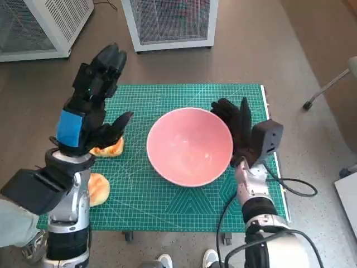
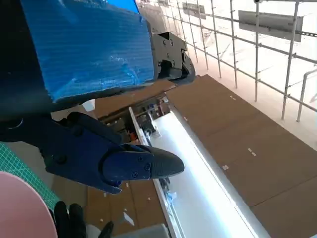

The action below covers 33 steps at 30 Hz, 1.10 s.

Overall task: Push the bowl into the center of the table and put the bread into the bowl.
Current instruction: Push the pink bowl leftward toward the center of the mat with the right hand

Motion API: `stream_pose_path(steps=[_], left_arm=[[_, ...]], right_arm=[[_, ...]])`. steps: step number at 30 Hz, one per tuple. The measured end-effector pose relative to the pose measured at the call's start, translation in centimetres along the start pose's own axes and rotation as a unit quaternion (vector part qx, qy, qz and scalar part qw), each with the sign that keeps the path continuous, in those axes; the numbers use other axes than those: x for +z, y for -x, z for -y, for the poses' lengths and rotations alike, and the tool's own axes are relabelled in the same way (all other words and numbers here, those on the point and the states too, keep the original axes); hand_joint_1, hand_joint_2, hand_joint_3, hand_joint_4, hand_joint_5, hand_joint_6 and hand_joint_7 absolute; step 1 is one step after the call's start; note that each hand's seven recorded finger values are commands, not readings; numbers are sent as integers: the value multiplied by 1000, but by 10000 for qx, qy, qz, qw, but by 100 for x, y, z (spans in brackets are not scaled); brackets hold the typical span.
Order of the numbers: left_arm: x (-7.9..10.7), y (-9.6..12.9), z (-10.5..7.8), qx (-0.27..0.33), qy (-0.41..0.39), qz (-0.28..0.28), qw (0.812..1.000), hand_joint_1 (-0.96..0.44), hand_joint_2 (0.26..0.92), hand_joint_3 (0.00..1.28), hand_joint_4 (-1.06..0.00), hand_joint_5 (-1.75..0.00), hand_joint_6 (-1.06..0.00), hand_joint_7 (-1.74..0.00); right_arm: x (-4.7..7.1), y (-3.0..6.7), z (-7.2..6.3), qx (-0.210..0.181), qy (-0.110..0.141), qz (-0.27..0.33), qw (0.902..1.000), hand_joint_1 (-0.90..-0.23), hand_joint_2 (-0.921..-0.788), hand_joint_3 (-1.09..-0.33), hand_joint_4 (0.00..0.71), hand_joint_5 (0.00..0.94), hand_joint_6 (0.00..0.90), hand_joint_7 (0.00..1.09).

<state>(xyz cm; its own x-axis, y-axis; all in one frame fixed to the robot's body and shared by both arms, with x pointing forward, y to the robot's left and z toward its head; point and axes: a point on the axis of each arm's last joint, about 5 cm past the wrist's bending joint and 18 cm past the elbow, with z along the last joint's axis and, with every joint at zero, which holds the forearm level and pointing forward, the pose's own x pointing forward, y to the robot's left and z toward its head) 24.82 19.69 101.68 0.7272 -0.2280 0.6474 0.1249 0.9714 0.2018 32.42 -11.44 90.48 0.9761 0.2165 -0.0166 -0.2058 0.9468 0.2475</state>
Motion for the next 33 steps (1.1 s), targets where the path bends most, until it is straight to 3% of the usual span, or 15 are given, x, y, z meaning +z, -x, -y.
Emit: stream_pose_path(steps=[15, 23, 28, 33], left_arm=[[46, 42, -46, 12, -100, -57, 9999, -661, 921, 362, -195, 0, -95, -435], [52, 63, -47, 18, -87, -115, 9999, -640, 921, 358, -196, -1, -86, -451], [57, 66, -56, 45, -59, -112, 9999, -635, 921, 357, -201, -3, -81, -461], [56, 67, -59, 61, -10, -114, 9999, -638, 921, 357, -206, -5, -78, -468]], right_arm=[[58, -60, -99, 132, -80, 11, 9999, -608, -921, -545, 216, 0, 384, 22], [72, -61, -74, 130, -48, 25, 9999, -609, -921, -550, 219, 1, 382, 19], [148, -71, 10, 118, 27, 177, 9998, -612, -921, -552, 222, 2, 378, 16], [308, -104, 79, 193, 160, 675, 9974, -605, -921, -566, 227, 4, 377, 14]])
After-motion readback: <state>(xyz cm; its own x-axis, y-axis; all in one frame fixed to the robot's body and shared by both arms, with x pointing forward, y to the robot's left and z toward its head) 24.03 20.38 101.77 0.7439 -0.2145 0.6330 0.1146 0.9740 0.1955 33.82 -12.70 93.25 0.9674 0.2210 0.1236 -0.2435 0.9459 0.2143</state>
